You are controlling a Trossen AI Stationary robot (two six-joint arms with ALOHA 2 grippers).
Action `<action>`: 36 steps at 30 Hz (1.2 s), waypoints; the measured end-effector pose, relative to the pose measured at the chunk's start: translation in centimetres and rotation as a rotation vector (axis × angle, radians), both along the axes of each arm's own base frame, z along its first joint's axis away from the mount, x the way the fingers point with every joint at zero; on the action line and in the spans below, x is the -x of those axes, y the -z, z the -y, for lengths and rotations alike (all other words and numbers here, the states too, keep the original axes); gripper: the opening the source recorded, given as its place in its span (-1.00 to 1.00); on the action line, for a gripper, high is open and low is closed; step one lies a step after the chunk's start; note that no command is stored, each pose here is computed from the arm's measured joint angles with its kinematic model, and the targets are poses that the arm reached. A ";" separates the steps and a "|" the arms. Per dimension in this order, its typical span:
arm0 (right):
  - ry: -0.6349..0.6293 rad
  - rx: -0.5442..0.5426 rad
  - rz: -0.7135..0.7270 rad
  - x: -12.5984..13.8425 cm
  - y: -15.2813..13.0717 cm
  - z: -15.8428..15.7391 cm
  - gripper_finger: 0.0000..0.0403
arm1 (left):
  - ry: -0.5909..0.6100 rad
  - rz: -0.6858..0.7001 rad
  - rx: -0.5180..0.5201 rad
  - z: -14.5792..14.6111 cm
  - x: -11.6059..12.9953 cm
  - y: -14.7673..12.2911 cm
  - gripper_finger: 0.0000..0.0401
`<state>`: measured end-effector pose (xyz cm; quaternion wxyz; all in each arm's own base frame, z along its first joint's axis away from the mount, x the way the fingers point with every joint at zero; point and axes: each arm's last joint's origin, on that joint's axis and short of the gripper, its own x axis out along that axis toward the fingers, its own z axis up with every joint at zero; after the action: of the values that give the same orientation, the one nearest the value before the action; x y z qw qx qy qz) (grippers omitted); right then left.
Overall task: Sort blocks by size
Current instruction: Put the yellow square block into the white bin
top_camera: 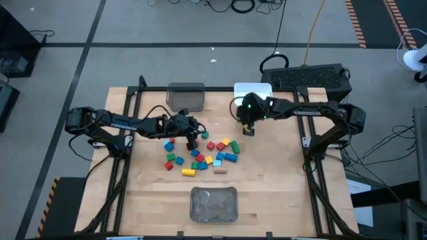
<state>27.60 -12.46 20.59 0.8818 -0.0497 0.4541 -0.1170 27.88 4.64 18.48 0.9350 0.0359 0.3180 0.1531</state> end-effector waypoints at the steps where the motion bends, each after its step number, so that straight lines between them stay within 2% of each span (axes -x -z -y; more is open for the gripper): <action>1: 0.016 0.000 0.000 0.2 -0.3 0.4 -0.44 | 0.000 -0.001 0.000 0.0 0.0 0.0 -0.18; 9: 0.204 0.003 0.071 1.8 -1.6 4.7 -0.43 | 0.000 -0.002 0.000 0.0 0.0 0.0 -0.18; 19: 0.489 -0.060 0.144 4.6 -1.0 9.5 -0.42 | 0.000 -0.002 0.000 0.0 0.0 0.0 -0.18; 25: 0.576 -0.125 0.115 5.0 0.9 10.8 -0.42 | 0.000 -0.001 0.000 0.0 0.0 0.0 -0.18; 36: 0.643 -0.190 0.099 4.1 3.9 11.7 -0.41 | 0.001 -0.001 0.000 0.0 0.0 0.0 -0.18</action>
<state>23.49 -24.13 16.69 0.8215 0.1841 0.4119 -0.3487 27.87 4.63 18.48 0.9348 0.0361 0.3185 0.1529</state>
